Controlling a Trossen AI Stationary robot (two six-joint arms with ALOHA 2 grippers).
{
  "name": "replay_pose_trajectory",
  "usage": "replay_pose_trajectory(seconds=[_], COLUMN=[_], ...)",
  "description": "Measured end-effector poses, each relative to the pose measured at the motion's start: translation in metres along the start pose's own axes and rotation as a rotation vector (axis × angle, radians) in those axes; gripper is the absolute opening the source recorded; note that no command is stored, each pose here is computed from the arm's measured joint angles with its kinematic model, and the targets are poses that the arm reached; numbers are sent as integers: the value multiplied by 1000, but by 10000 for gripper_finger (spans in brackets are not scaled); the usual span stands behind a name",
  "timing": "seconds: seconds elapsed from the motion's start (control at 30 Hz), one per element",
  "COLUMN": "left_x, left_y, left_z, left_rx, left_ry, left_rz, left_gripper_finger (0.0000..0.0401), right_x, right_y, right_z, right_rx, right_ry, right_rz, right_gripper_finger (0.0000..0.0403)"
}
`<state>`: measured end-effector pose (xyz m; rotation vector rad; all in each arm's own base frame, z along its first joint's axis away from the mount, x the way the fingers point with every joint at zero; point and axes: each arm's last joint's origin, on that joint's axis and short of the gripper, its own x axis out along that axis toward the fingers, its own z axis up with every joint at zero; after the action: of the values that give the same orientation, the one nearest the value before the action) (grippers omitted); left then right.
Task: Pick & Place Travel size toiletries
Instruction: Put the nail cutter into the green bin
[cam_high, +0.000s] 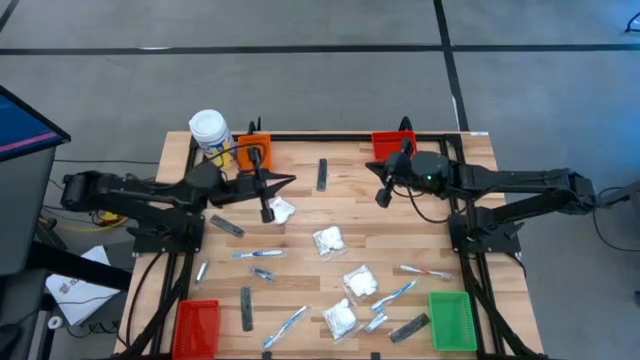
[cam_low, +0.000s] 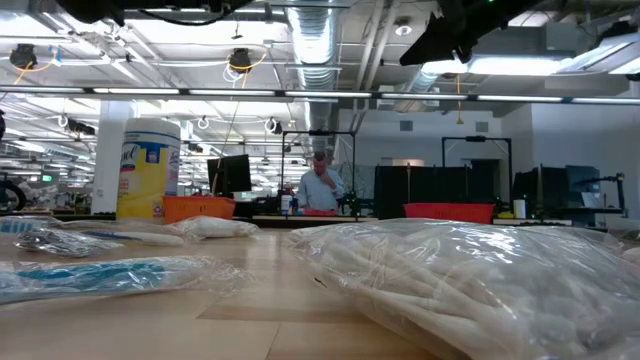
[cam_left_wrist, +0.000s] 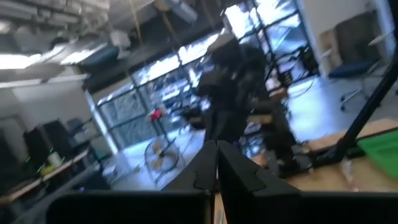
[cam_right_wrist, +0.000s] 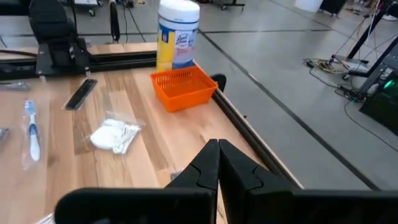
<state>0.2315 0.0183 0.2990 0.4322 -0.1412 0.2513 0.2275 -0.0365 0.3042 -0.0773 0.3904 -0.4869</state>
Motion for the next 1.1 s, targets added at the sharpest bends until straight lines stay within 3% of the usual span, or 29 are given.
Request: replay_pose_trajectory(seconds=[0.33,0.63,0.77,1.1], left_x=[17,18,18,18], left_y=[3,9,9,9], left_z=[-6,-8,-8,-8], left_rx=[-10,-38,-38,-38], left_ry=[149,162,159,158], left_rz=[7,31,31,31], left_gripper_finger=[8,8,8,8], right_x=[1,1,1,-5], right_y=[-19,-52,-64,-75], right_z=[-13,-39,-47,-60], right_rx=[114,303,317,360], right_ry=[127,357,432,554], right_rz=[-84,-279,-359,-428], right_gripper_finger=[0,0,0,0])
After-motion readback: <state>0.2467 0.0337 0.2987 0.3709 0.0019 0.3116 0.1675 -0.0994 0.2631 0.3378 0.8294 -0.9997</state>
